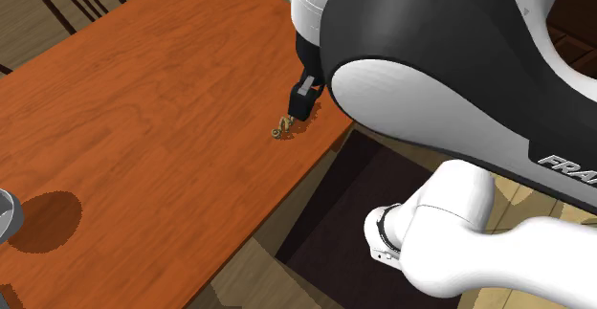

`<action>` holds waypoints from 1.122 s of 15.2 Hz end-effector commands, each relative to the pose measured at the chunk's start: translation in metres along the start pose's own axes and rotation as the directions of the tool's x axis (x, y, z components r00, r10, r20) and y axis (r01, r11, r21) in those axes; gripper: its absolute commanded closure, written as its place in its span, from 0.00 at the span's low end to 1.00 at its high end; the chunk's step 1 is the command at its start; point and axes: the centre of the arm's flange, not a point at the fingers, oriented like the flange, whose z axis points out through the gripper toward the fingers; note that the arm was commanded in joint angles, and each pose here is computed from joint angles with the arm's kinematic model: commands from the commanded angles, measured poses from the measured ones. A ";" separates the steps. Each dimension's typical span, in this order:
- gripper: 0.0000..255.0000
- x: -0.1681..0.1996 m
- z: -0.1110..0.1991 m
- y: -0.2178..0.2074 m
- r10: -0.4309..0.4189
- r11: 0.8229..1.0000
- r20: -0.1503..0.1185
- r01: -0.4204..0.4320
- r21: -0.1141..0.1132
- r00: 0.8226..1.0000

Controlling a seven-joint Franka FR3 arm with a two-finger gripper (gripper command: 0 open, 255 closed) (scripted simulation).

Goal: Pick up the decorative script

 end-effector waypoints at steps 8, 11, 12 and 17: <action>0.00 0.021 0.089 0.002 -0.127 0.990 0.001 0.127 -0.059 0.992; 0.00 0.030 0.128 0.004 -0.182 0.980 0.004 0.181 -0.084 0.983; 0.00 0.033 0.140 0.005 -0.199 0.976 0.006 0.199 -0.092 0.980; 0.00 0.049 0.204 0.009 -0.288 0.949 0.014 0.287 -0.133 0.958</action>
